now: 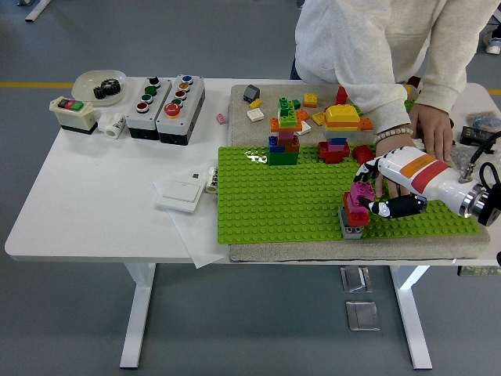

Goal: Pick up the brick,pile it on top of brick,press brick,pick up the brick,pile it on top of brick,press brick

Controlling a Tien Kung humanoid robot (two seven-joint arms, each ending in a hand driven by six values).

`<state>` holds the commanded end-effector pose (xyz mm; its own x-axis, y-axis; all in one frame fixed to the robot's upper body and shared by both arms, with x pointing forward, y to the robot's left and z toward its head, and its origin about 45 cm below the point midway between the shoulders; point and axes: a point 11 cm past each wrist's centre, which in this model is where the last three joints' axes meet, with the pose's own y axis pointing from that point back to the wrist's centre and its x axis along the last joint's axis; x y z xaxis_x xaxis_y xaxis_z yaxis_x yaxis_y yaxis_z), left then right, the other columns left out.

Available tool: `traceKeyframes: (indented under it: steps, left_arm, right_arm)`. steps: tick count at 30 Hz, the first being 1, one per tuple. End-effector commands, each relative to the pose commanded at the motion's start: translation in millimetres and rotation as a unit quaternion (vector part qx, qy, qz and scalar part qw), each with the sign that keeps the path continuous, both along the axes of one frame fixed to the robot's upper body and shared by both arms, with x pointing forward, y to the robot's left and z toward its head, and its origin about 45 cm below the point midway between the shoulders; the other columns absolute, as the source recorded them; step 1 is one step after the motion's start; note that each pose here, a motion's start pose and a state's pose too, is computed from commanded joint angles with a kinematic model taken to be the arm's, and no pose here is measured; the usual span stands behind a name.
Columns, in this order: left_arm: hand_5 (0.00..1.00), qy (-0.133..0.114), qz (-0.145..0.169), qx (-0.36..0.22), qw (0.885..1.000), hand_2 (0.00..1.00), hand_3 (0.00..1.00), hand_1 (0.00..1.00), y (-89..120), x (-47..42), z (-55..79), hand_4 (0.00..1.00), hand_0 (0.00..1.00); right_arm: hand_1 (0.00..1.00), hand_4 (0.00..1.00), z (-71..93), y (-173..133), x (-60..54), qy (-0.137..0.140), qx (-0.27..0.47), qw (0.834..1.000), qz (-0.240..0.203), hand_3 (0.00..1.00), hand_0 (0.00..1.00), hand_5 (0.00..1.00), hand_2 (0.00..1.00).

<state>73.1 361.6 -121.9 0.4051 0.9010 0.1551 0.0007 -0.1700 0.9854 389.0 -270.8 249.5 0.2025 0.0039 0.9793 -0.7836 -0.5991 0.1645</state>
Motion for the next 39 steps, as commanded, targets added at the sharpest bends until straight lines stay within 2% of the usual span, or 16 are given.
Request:
traceKeyframes:
  steps: [23,39]
  left_arm:
    - [0.509,0.0,-0.001,0.0,1.0,0.594,0.534,0.704,-0.4,0.3,0.0,0.526,0.794]
    - [0.51,0.0,-0.001,0.0,1.0,0.594,0.533,0.705,-0.1,0.1,0.0,0.525,0.794]
  right_arm:
    - [0.589,0.643,-5.0,2.6,-2.3,0.0,-0.006,1.0,0.01,0.511,0.575,0.376,0.59]
    - [0.588,0.645,-8.0,-2.8,-2.5,0.003,0.004,1.0,-0.002,0.513,0.576,0.366,0.59]
